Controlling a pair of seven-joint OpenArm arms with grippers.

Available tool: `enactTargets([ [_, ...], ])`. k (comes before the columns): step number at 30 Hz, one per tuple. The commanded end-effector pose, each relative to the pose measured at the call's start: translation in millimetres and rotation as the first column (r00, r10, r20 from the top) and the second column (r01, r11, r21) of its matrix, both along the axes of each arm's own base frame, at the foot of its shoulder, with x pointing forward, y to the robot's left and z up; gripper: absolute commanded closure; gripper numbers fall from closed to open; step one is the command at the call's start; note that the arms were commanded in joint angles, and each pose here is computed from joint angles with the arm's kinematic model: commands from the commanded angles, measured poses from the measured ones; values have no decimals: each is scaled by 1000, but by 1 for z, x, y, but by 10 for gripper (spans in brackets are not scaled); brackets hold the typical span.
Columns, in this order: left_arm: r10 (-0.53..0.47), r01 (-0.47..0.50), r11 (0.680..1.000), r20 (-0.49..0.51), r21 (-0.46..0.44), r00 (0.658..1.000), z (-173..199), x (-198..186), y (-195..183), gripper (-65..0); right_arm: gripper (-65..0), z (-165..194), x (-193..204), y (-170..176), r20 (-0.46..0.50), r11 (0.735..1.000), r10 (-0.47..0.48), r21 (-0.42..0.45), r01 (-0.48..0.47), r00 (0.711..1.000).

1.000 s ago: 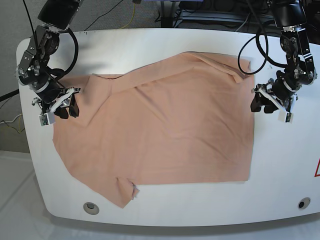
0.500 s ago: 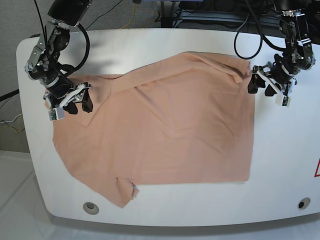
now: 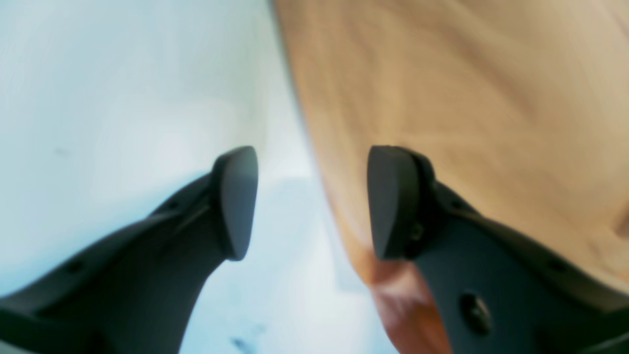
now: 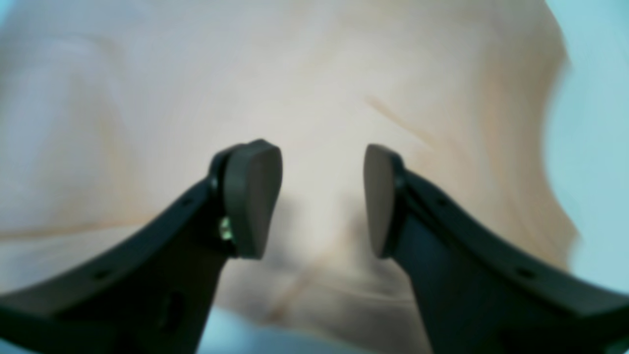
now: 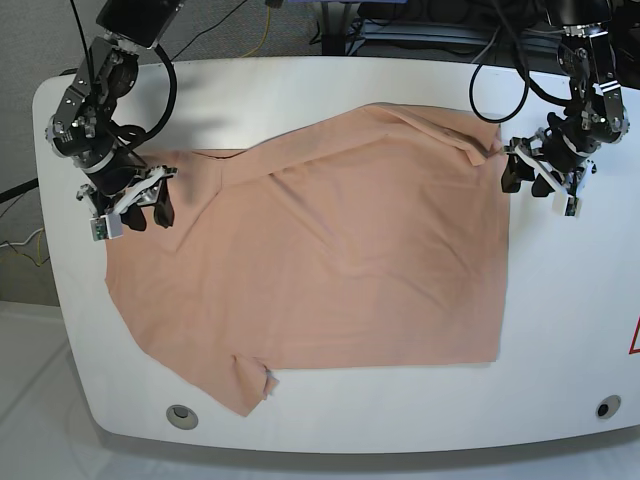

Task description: Fold the T-shirt properly

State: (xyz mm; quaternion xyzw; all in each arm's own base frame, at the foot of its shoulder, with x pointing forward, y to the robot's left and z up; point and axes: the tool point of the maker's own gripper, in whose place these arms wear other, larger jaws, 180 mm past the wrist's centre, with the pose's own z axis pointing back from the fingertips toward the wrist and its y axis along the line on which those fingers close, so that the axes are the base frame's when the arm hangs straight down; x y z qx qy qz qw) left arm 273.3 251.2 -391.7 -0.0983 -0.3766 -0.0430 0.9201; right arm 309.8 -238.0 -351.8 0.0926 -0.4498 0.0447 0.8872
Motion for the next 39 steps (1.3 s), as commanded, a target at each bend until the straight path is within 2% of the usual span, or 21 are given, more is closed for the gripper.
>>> enactTargets([
  [1, -8, 7, 1000, 54, 6, 999, 13, 10, 1, -367, -276, 15, 15, -4, 71, 1000, 2, -4, -1, 997],
  [5, -5, 5, 1000, 26, -2, 1000, 8, 4, 0, -386, -286, 2, 11, -14, 37, 1000, -14, -1, 14, 999],
  [13, -12, 12, 1000, 15, -17, 1000, 7, -4, -4, -397, -300, 3, -4, -25, 32, 999, -41, 2, 41, 999],
  [17, -34, 34, 999, -8, -18, 999, 3, -16, -9, -401, -305, 7, -23, -44, 50, 993, -115, 19, 114, 992],
  [23, -47, 47, 999, -16, -25, 999, 3, -21, -14, -393, -308, 4, -37, -59, 43, 985, -174, 28, 173, 984],
  [31, -62, 60, 997, -42, -46, 997, -9, -32, -21, -378, -309, -16, -40, -58, -3, 984, -172, 44, 172, 985],
  [39, -83, 82, 996, -16, -43, 996, -7, -31, -26, -402, -312, -17, -40, -66, 0, 982, -184, 42, 184, 983],
])
